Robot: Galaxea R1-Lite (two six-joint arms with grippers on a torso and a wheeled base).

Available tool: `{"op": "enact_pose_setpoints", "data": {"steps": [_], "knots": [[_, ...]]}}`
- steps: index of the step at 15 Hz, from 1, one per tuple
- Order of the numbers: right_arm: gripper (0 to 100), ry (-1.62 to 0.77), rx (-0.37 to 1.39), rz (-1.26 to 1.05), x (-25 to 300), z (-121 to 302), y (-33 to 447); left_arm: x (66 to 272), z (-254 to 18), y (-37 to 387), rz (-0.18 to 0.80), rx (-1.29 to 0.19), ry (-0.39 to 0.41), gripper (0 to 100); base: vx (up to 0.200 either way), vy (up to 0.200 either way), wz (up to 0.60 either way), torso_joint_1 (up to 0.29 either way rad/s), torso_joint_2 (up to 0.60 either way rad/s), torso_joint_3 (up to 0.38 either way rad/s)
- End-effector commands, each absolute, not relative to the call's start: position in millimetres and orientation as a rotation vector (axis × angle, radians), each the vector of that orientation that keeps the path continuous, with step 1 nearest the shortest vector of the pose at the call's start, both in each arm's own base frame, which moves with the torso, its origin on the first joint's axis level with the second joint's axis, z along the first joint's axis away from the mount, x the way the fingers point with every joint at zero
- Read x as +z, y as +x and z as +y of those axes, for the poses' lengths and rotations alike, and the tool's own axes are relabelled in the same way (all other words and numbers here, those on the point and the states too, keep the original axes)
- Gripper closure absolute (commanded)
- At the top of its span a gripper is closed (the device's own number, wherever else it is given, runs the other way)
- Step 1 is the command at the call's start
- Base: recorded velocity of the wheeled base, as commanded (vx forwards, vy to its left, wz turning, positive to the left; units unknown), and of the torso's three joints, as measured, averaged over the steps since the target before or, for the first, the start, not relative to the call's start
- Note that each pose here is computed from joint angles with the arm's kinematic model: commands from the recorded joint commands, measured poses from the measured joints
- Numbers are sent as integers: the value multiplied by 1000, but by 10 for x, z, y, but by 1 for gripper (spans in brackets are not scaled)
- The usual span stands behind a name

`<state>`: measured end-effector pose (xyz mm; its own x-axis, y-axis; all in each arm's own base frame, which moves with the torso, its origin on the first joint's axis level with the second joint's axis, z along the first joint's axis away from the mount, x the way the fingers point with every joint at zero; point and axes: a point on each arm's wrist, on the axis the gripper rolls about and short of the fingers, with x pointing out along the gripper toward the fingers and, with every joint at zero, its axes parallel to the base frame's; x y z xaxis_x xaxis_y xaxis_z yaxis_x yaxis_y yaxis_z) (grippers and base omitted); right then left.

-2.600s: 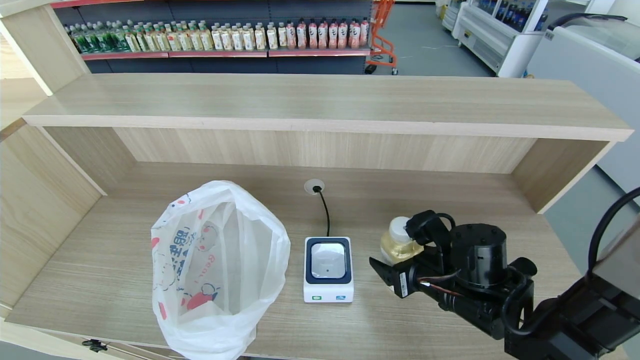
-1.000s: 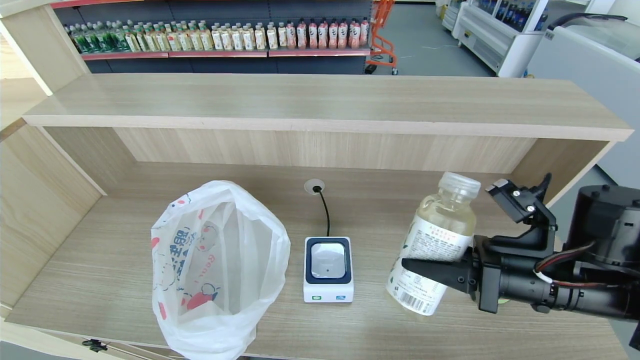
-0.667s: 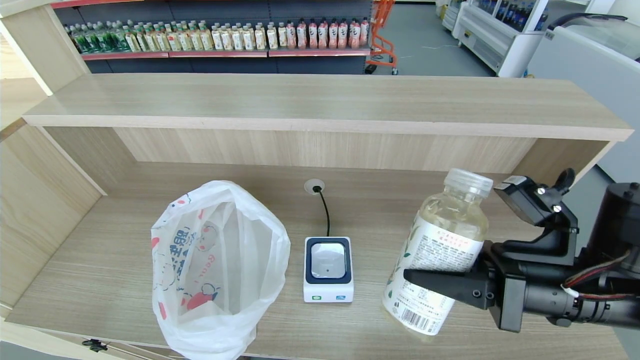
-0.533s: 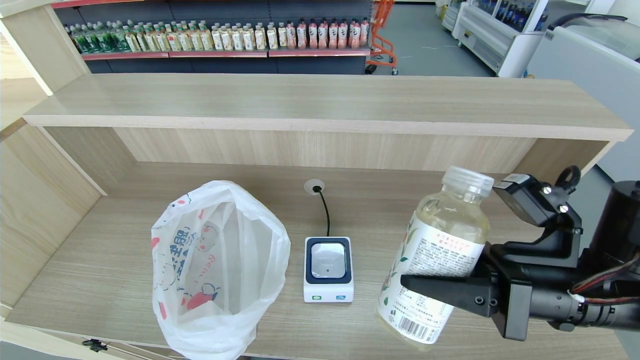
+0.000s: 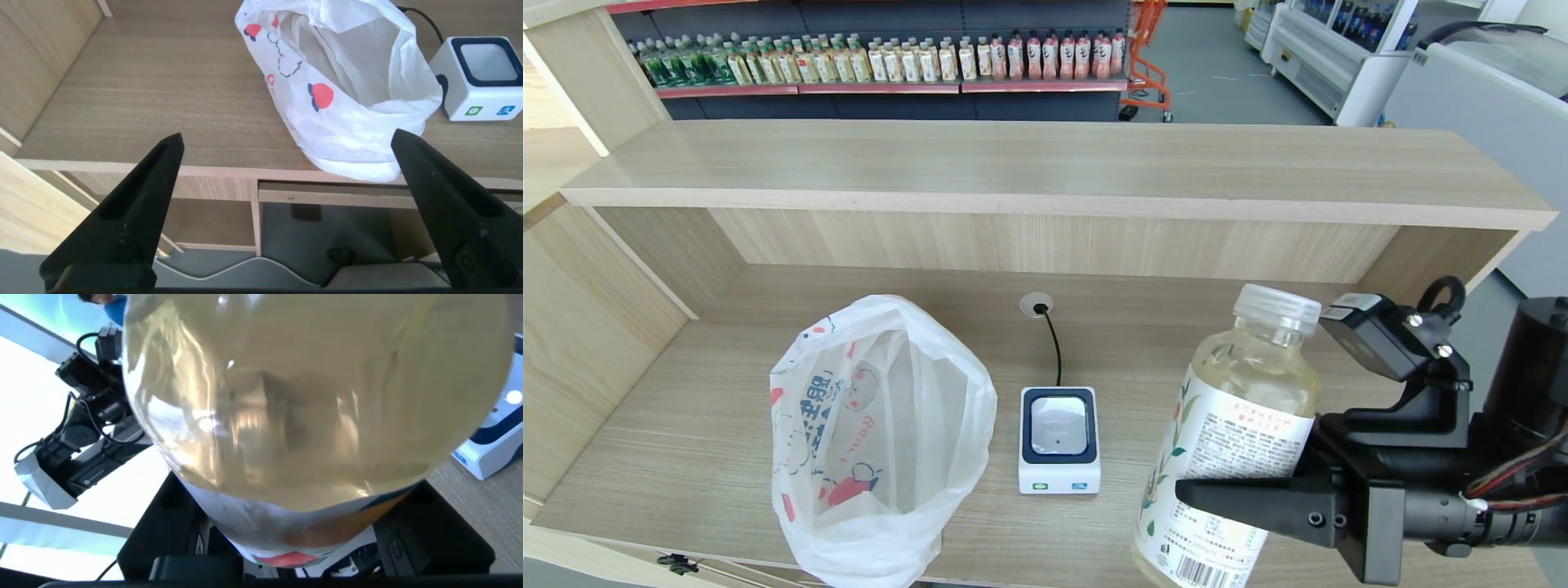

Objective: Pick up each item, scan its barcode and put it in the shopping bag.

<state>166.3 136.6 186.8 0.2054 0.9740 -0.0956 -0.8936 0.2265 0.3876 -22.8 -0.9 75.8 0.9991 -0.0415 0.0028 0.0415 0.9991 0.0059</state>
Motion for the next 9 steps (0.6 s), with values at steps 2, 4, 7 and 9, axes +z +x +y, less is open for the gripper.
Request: {"op": "enact_pose_setpoints", "data": {"steps": [2,4,7,9], "knots": [[100,269,1336,351,1883,1370,1645,758,-9,-227,-2,-41,6,0,0,0,0,0,0,0],[100,269,1349,352,1886,1368,1634,758,-9,-227,-2,-41,6,0,0,0,0,0,0,0],[100,269,1347,351,1885,1363,1627,758,-9,-227,-2,-41,6,0,0,0,0,0,0,0],[100,269,1347,350,1890,1359,1622,758,-9,-227,-2,-41,6,0,0,0,0,0,0,0]]}}
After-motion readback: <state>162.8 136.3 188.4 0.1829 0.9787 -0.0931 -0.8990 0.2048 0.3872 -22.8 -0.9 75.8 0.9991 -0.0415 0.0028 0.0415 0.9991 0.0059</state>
